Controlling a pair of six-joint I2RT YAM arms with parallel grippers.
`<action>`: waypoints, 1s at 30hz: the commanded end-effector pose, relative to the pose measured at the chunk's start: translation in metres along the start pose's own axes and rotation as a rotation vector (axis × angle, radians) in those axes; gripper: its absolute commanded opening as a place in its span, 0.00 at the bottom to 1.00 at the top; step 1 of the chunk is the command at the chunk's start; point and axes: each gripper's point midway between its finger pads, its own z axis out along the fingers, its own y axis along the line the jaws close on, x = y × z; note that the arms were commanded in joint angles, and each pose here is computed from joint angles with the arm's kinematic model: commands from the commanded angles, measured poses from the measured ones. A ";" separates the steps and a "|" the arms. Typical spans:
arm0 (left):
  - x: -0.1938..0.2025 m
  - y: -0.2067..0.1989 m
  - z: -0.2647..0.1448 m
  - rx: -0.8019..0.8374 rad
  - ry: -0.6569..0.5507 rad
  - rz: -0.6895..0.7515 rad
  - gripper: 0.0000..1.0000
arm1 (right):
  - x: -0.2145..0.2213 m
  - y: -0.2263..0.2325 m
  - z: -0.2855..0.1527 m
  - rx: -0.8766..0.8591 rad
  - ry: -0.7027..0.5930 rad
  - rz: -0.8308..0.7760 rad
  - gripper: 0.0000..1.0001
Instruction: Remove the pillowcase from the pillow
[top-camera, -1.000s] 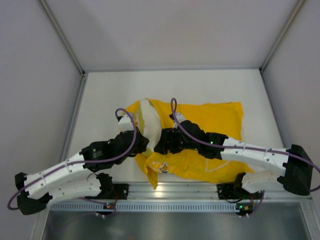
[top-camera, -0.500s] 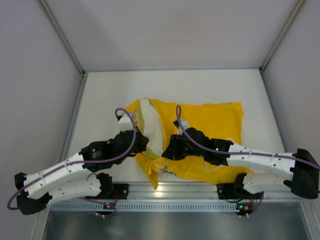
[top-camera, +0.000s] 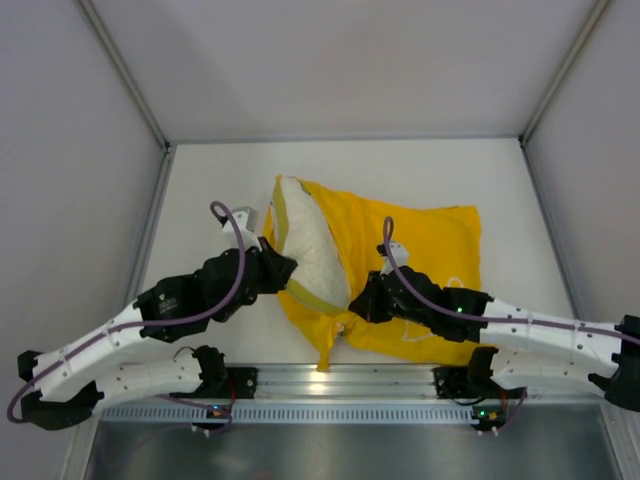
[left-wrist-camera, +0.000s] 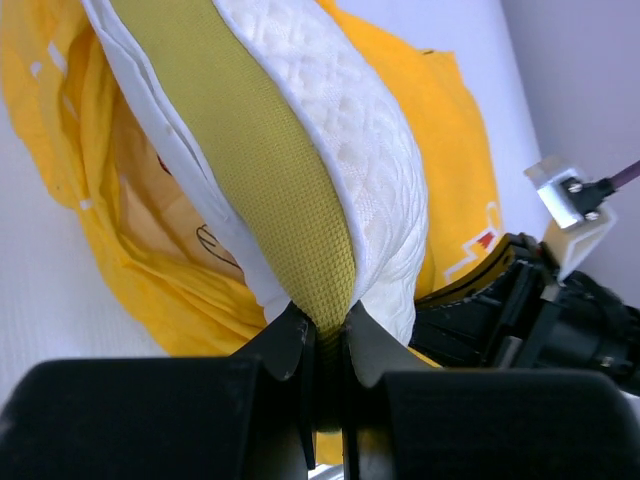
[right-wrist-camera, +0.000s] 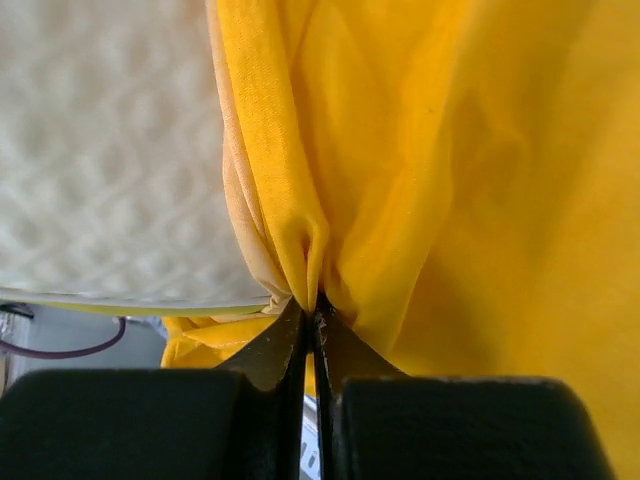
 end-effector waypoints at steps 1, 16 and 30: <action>-0.085 -0.040 -0.042 0.158 -0.225 -0.120 0.00 | 0.012 -0.065 -0.011 0.248 -0.003 -0.050 0.00; -0.110 -0.036 -0.089 0.234 -0.255 -0.144 0.00 | -0.015 -0.158 -0.054 0.534 -0.088 0.026 0.00; -0.077 -0.023 -0.080 0.236 -0.170 -0.118 0.00 | -0.037 -0.111 -0.048 0.312 -0.065 0.012 0.53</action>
